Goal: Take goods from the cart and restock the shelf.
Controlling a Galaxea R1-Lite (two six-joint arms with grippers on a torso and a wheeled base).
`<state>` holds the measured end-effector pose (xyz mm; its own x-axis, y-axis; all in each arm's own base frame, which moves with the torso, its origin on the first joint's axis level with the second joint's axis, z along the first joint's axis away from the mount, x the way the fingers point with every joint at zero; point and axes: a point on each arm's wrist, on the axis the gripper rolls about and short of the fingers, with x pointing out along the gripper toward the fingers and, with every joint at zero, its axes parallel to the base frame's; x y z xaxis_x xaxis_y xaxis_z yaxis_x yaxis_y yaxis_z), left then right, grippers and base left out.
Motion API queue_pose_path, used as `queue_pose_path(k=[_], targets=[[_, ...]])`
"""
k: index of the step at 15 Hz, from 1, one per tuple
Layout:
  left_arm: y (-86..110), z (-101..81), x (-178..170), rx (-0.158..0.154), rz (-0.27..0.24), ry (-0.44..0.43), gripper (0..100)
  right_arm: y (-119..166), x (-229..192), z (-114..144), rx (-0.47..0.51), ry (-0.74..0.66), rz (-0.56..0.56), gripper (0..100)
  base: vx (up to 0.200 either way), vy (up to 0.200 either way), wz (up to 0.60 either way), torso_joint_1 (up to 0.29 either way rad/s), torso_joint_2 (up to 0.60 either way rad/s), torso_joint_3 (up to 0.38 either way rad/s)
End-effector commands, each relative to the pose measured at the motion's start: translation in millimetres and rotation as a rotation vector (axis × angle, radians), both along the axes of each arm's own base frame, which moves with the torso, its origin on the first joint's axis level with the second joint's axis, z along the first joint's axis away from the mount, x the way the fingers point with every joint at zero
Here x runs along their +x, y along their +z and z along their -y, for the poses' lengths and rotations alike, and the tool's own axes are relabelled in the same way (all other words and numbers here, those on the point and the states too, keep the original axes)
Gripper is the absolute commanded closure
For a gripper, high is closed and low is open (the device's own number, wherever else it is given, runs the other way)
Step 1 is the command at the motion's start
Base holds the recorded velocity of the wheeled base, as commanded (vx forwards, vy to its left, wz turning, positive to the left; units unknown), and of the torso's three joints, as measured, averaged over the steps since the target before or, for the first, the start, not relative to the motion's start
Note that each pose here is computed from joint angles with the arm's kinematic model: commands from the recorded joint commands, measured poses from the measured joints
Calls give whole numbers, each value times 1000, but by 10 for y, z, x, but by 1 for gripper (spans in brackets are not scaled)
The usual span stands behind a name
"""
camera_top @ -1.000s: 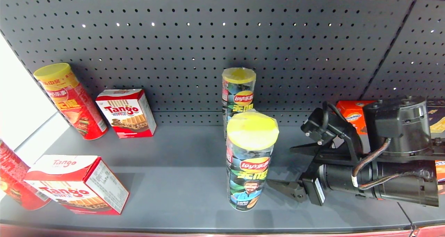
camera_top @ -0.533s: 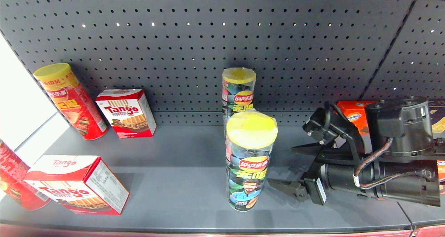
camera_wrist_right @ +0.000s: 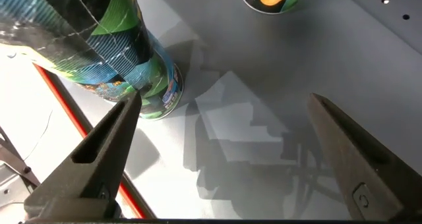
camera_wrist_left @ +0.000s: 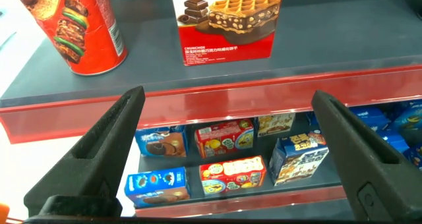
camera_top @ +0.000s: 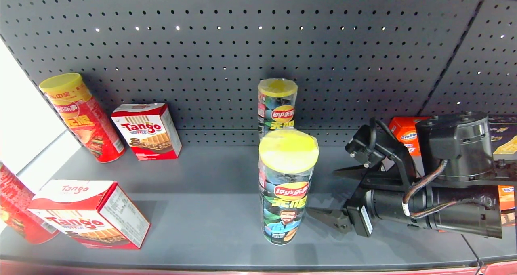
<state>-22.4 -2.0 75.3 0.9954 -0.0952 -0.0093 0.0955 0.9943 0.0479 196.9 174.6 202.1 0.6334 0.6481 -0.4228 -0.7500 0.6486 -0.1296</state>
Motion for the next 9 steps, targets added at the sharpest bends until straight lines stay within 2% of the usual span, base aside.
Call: queue_pose_path(k=[1,9], targets=[[0,0,1,0,-1,-1,0,-15,-2,-3,-2,2,-2,0,0,0,0,0,0,0],[0,0,1,0,-1,0,0,-13,19,-22,0,3,-1,0,0,0,0,0,0,0]])
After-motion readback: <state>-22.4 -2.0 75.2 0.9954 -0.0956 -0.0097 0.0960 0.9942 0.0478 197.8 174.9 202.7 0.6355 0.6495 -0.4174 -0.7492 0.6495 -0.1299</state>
